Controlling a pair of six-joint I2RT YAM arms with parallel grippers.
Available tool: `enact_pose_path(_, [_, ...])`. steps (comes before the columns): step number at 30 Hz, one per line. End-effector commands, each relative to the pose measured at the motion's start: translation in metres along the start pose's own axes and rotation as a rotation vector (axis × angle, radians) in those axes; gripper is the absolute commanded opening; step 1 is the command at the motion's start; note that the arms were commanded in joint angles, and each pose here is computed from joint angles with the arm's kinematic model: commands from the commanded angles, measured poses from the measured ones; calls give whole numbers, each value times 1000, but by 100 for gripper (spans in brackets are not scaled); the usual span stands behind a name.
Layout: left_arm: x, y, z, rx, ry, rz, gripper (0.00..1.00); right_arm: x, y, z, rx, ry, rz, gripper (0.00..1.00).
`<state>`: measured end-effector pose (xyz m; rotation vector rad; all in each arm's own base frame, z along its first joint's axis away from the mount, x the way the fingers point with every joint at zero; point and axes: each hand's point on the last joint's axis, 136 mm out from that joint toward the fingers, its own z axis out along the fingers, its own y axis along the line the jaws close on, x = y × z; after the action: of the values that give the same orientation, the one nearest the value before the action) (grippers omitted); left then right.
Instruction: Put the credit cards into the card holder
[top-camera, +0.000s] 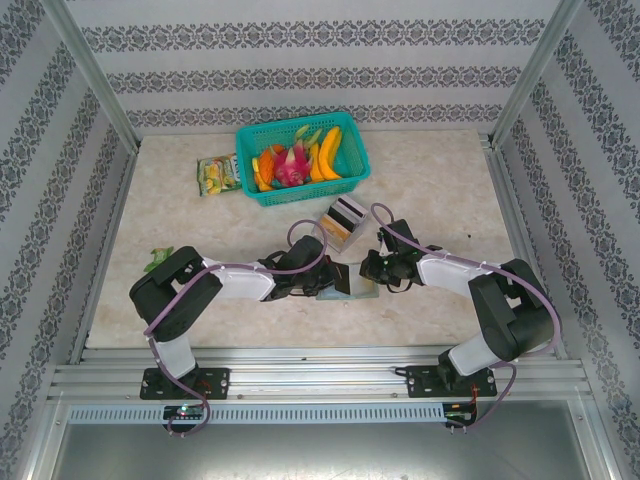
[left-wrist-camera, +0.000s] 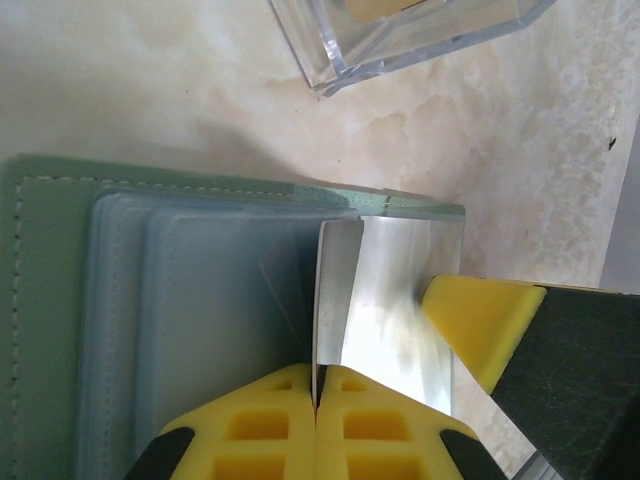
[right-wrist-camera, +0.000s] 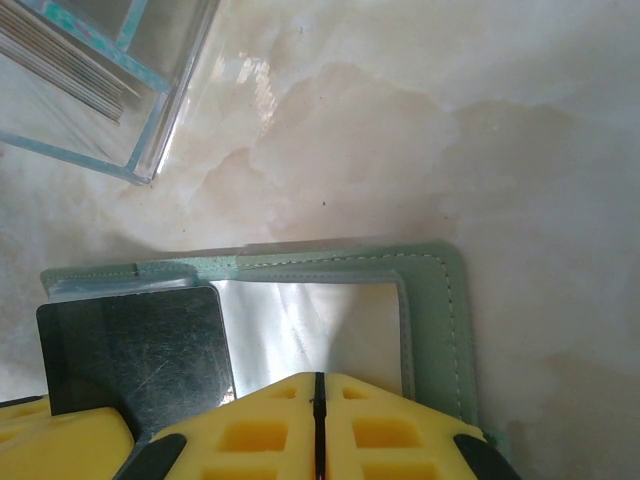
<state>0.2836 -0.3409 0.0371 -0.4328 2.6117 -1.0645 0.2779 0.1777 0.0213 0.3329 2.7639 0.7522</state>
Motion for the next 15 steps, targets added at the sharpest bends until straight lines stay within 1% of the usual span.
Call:
enact_pose_path(1, [16, 38, 5, -131, 34, -33, 0, 17, -22, 2, 80, 44, 18, 9])
enact_pose_path(2, [16, 38, 3, -126, 33, -37, 0, 17, -22, 2, 81, 44, 18, 9])
enact_pose_path(4, [14, 44, -1, -168, 21, -31, 0, 16, -22, 2, 84, 43, 17, 9])
enact_pose_path(9, [10, 43, -11, -161, -16, -28, 0, 15, -21, 4, 77, 44, 22, 9])
enact_pose_path(15, [11, 39, -1, -134, 11, -35, 0, 15, -21, 4, 78, 45, 21, 9])
